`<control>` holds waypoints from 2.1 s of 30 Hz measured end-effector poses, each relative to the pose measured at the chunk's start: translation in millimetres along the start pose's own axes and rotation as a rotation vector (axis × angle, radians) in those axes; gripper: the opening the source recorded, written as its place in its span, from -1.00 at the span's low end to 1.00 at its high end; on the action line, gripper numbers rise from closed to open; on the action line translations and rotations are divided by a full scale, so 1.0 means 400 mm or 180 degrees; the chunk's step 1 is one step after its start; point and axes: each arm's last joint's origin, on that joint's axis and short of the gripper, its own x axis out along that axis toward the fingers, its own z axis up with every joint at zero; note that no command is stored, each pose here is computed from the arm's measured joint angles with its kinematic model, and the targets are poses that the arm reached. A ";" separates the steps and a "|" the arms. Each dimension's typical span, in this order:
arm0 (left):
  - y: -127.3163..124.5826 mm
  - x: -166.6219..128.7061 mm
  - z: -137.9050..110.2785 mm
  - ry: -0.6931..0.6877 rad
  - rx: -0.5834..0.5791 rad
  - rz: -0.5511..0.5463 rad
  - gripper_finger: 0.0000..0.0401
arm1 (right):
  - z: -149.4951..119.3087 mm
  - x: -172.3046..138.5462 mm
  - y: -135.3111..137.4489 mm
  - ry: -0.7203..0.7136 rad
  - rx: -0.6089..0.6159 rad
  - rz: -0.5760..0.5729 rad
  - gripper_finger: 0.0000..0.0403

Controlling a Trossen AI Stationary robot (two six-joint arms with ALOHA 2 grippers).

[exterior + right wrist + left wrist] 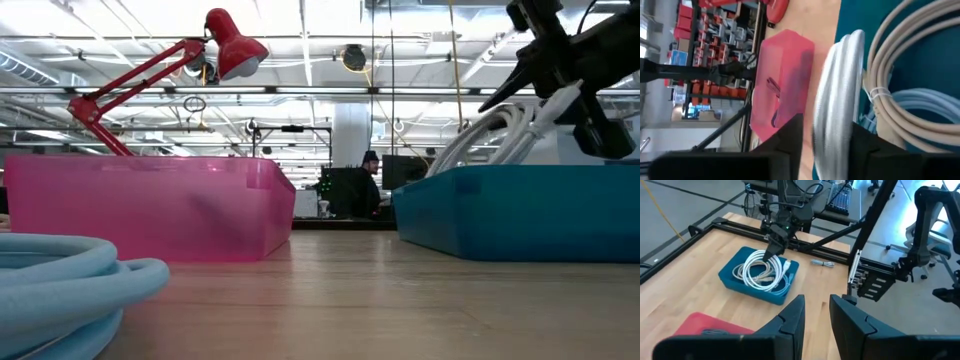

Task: Pick & Place USB Port
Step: Put the white HDMI cable into the blue bin, then put the left white charger cable into the red bin

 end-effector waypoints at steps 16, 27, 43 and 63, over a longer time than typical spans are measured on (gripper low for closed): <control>-0.002 -0.005 -0.004 0.0017 0.0029 -0.0022 -0.55 | 0.054 -0.033 -0.015 0.0038 -0.0070 -0.0243 -0.23; -0.003 -0.008 -0.005 0.0018 0.0031 -0.0032 -0.55 | 0.118 -0.027 -0.062 0.0044 -0.0203 -0.1009 -0.23; 0.005 -0.003 -0.006 0.0043 0.0053 0.0038 -0.55 | 0.262 -0.071 0.226 -0.1158 -0.1711 0.0101 -0.23; 0.011 0.005 0.000 -0.0037 -0.0003 0.0134 -0.55 | 0.394 -0.215 0.607 -0.2058 -0.2947 0.1245 -0.25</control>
